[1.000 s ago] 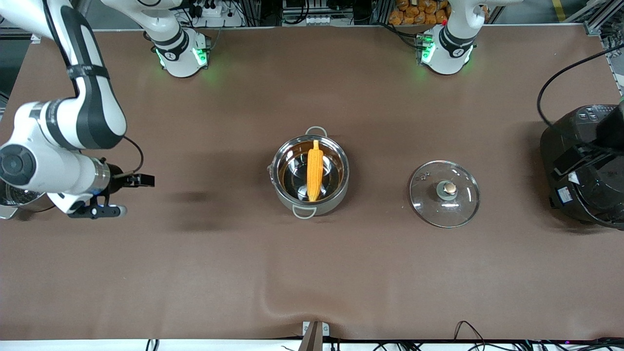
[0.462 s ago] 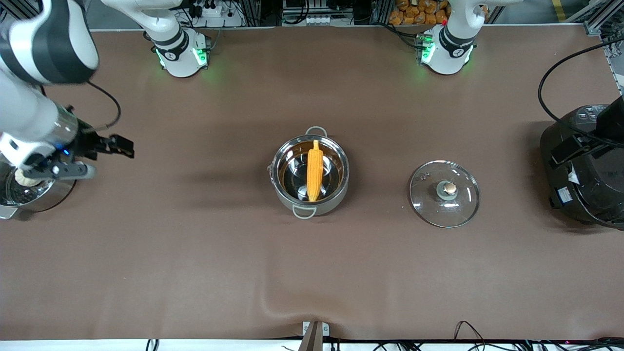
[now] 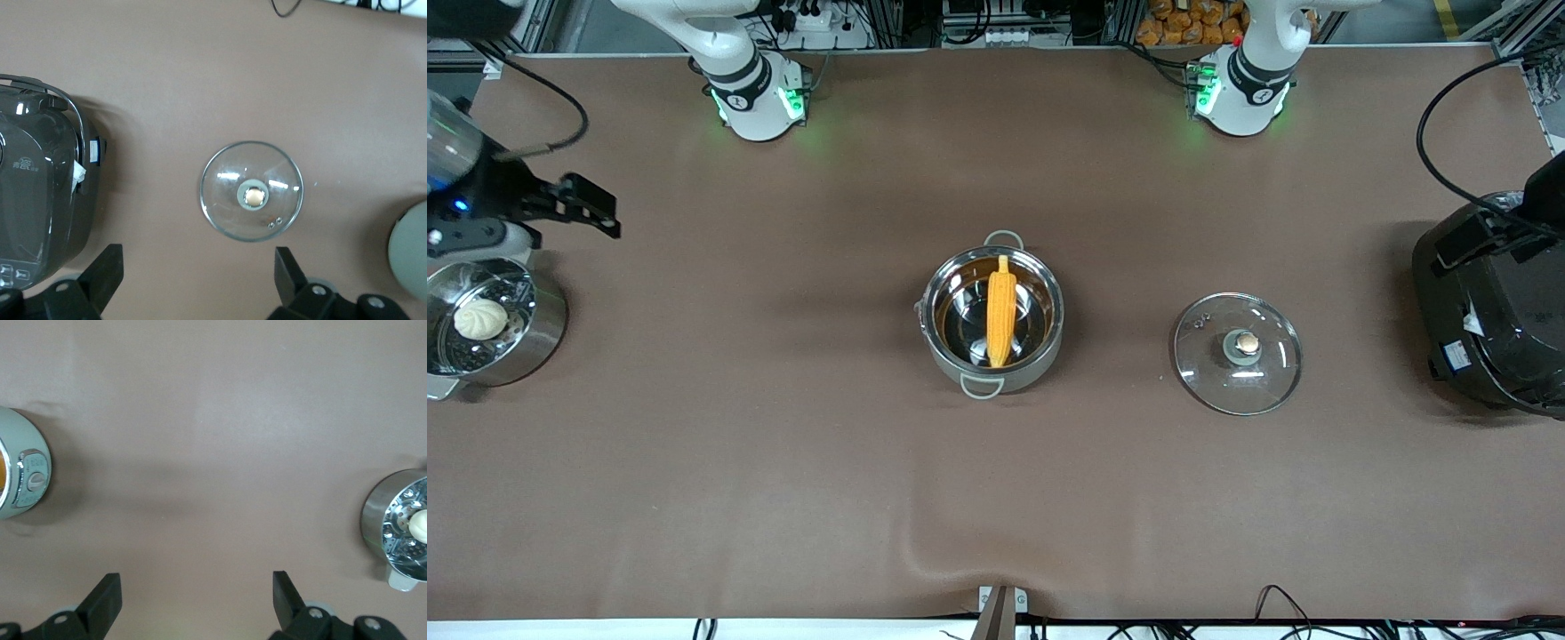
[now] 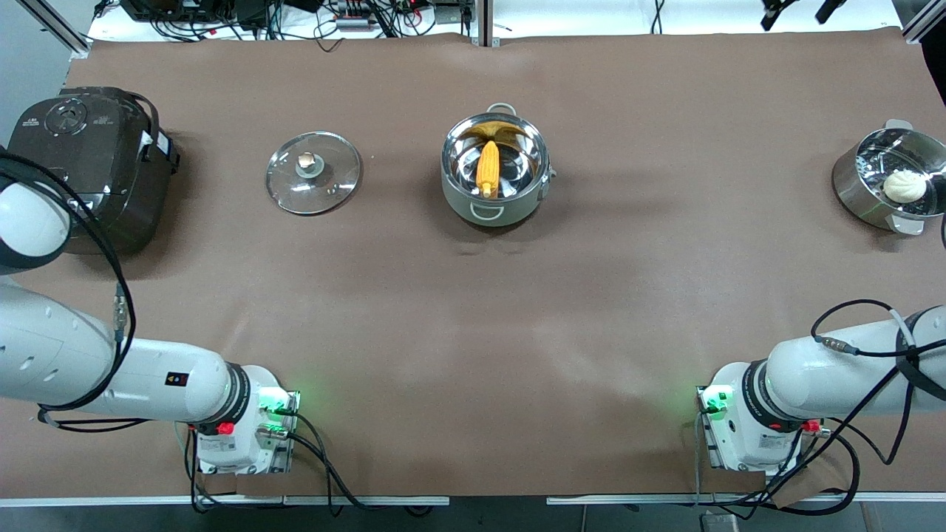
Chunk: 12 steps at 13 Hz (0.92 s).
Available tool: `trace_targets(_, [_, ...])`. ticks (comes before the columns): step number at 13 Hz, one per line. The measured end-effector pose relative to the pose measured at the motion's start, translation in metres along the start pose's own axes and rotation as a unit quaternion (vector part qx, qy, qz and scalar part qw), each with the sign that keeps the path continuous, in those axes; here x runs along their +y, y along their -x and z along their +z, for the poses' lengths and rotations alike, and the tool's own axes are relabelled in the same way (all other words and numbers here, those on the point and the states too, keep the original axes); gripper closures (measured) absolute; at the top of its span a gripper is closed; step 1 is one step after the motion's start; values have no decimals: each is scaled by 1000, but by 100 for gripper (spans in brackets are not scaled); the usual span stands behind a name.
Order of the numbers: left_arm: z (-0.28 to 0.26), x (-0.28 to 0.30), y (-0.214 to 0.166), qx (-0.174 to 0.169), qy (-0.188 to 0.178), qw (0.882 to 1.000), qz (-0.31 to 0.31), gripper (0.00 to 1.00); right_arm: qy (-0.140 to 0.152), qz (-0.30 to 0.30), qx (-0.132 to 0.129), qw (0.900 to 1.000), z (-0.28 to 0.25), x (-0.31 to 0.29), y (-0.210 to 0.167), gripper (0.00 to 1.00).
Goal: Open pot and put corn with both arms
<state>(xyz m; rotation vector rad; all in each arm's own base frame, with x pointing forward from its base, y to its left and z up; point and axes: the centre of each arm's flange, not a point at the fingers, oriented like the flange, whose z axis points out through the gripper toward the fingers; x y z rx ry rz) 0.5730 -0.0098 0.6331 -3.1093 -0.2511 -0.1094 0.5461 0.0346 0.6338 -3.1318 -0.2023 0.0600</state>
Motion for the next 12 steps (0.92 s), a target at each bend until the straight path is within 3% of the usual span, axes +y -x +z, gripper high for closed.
trace_targets(5, [11,38,24,-31,-2,998,46,0,0,15,5,1000,-10,16,3,0])
trace_targets(12, [3,47,31,-25,0,998,57,0,0,21,8,1000,-15,23,4,0])
